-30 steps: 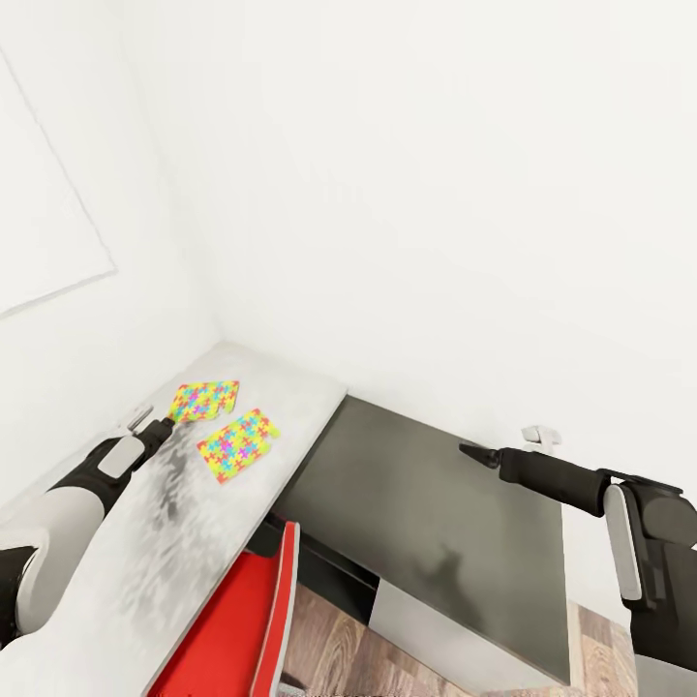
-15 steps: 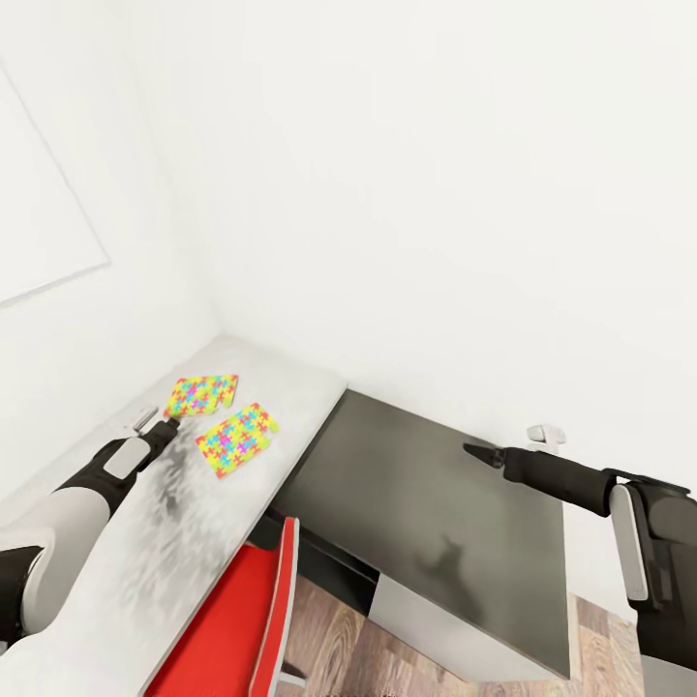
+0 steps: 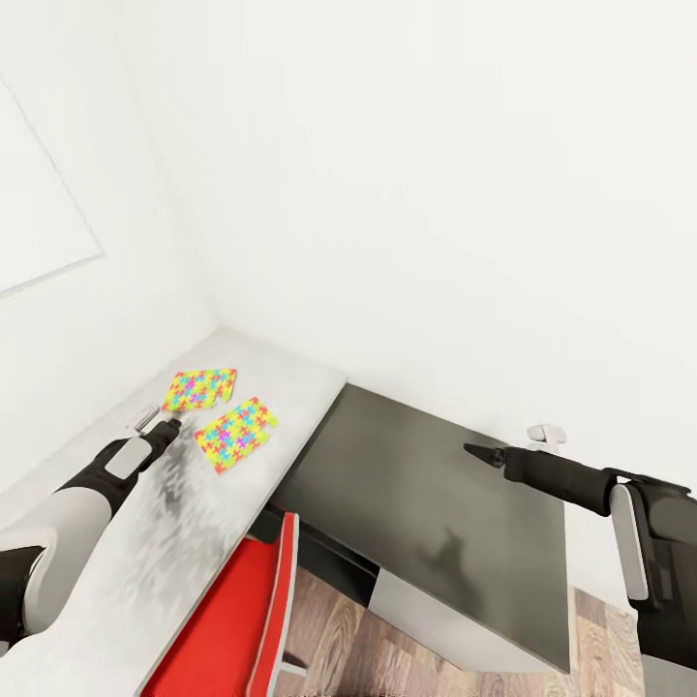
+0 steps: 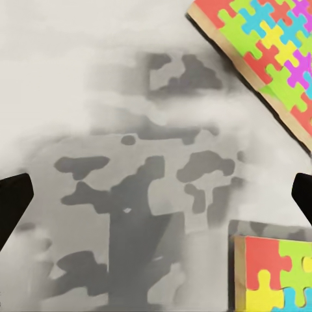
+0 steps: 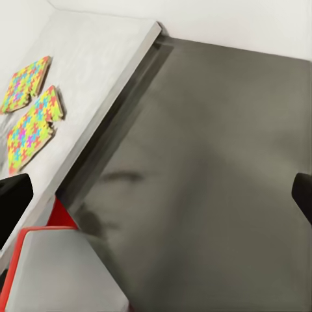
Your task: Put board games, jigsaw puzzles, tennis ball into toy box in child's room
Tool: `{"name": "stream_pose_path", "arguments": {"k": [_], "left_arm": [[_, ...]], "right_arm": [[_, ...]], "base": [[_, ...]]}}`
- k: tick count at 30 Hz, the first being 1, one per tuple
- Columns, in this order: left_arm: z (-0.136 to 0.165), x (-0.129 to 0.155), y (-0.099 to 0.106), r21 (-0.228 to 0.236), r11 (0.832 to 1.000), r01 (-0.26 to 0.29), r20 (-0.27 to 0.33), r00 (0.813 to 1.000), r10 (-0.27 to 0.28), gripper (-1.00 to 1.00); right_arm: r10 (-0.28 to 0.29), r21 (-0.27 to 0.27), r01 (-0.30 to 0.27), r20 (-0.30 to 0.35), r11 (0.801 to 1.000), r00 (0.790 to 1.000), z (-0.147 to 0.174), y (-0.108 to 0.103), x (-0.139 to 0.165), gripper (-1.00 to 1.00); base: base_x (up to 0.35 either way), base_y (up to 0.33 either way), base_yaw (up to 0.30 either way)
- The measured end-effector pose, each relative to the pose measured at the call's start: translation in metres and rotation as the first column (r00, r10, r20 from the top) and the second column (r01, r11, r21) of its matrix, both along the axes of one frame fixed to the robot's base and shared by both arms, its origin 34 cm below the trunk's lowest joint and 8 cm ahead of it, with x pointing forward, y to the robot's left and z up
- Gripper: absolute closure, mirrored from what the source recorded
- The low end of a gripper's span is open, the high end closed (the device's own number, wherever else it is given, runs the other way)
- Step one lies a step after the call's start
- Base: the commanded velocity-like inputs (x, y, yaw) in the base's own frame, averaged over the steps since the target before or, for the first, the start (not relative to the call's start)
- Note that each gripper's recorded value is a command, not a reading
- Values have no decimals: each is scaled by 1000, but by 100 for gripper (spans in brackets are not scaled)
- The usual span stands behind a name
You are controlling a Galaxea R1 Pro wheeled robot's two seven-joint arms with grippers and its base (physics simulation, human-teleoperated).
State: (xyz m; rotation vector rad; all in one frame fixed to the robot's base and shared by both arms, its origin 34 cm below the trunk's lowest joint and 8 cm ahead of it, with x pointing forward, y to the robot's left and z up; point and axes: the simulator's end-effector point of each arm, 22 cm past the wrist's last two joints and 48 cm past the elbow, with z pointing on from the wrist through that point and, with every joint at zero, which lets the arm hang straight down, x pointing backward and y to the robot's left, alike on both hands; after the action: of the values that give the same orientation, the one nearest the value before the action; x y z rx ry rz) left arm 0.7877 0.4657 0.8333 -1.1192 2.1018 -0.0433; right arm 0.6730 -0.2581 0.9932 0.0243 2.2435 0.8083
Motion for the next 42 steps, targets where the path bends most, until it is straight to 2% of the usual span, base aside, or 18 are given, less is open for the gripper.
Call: {"name": "stream_pose_path", "arguments": {"k": [8, 17, 34, 42], "left_arm": [[-8, -2, -1, -2, 1000, 1, -11, 1000, -1, -100], [-13, 0, -13, -14, 1000, 10, -15, 1000, -11, -100], [-15, 0, -18, -20, 1000, 15, -15, 1000, -15, -100], [-15, 0, -20, -21, 1000, 16, -16, 1000, -16, -100]], "right_arm": [[0, 1, 0, -11, 1000, 1000, -6, 0, 0, -100], [0, 9, 0, -17, 1000, 1000, -9, 2, -1, -100], [-1, 6, 1, -16, 1000, 1000, -9, 0, -1, -100], [-1, 5, 1, -16, 1000, 1000, -9, 0, -1, -100]], "base": [[0, 0, 0], [0, 0, -22], [0, 0, -219], [0, 0, -95]]}}
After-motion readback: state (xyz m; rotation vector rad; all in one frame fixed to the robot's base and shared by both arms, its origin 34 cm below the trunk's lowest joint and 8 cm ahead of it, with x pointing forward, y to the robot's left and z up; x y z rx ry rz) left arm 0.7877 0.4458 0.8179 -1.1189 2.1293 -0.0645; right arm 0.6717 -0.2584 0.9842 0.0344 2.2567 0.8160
